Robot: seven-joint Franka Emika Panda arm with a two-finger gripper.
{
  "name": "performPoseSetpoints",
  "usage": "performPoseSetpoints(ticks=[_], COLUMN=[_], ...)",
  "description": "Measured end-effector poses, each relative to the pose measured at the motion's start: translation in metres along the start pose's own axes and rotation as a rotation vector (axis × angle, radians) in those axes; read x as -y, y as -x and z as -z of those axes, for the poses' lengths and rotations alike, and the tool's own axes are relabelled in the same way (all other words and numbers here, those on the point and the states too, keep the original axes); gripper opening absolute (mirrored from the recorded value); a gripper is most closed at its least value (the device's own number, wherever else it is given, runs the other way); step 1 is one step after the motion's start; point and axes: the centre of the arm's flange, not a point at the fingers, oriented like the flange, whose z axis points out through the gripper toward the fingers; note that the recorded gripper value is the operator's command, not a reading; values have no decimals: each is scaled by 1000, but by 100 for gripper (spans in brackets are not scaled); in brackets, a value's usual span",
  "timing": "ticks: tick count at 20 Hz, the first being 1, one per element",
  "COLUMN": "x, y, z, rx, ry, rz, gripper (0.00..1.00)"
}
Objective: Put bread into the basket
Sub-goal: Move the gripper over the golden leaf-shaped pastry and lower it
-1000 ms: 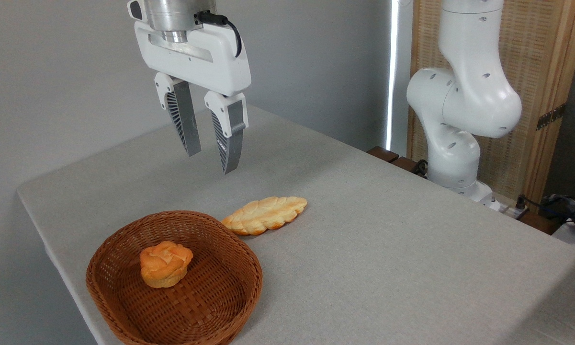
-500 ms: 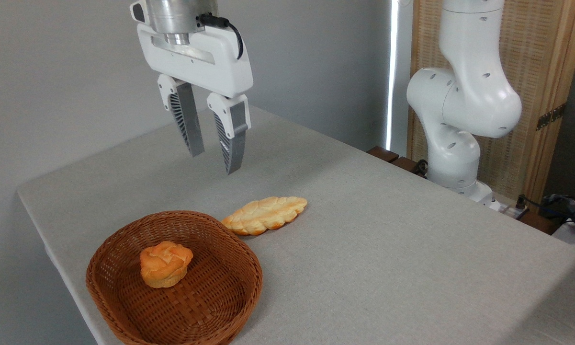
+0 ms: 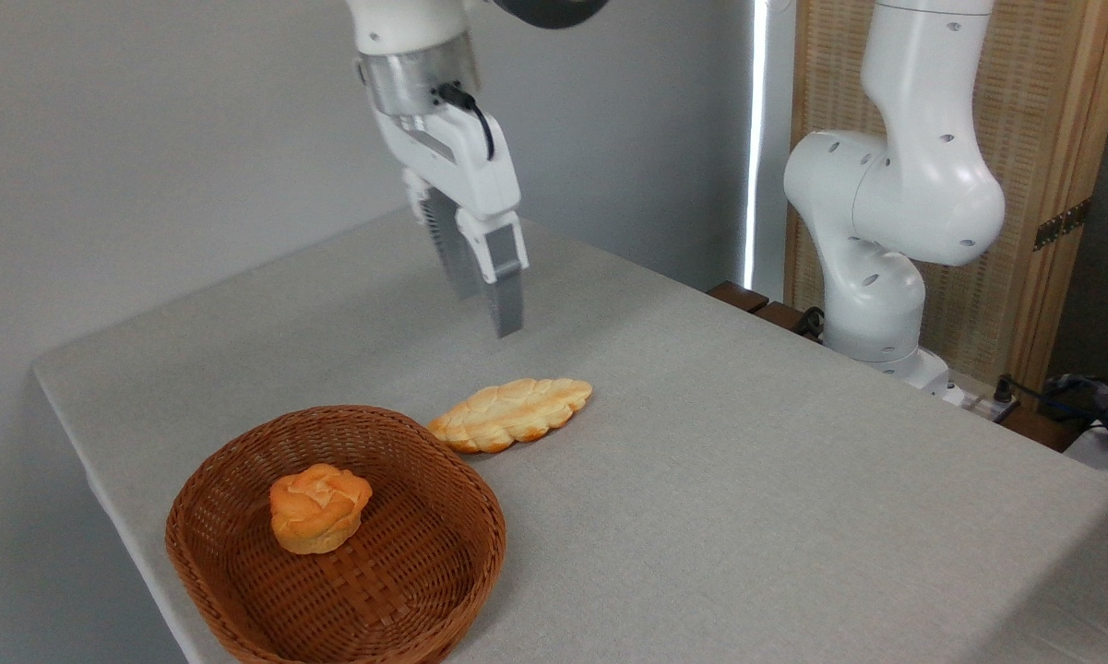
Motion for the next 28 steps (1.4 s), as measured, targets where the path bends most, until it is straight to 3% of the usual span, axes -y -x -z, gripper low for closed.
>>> performPoseSetpoints(ticks=[5, 9, 14, 28], x=[-26, -30, -32, -25], y=[17, 25, 29, 25], z=[-35, -57, -85, -123], rx=[49, 78, 106, 73], ry=[22, 55, 88, 55], rz=[-160, -218, -227, -228], gripper=[100, 100, 100, 100])
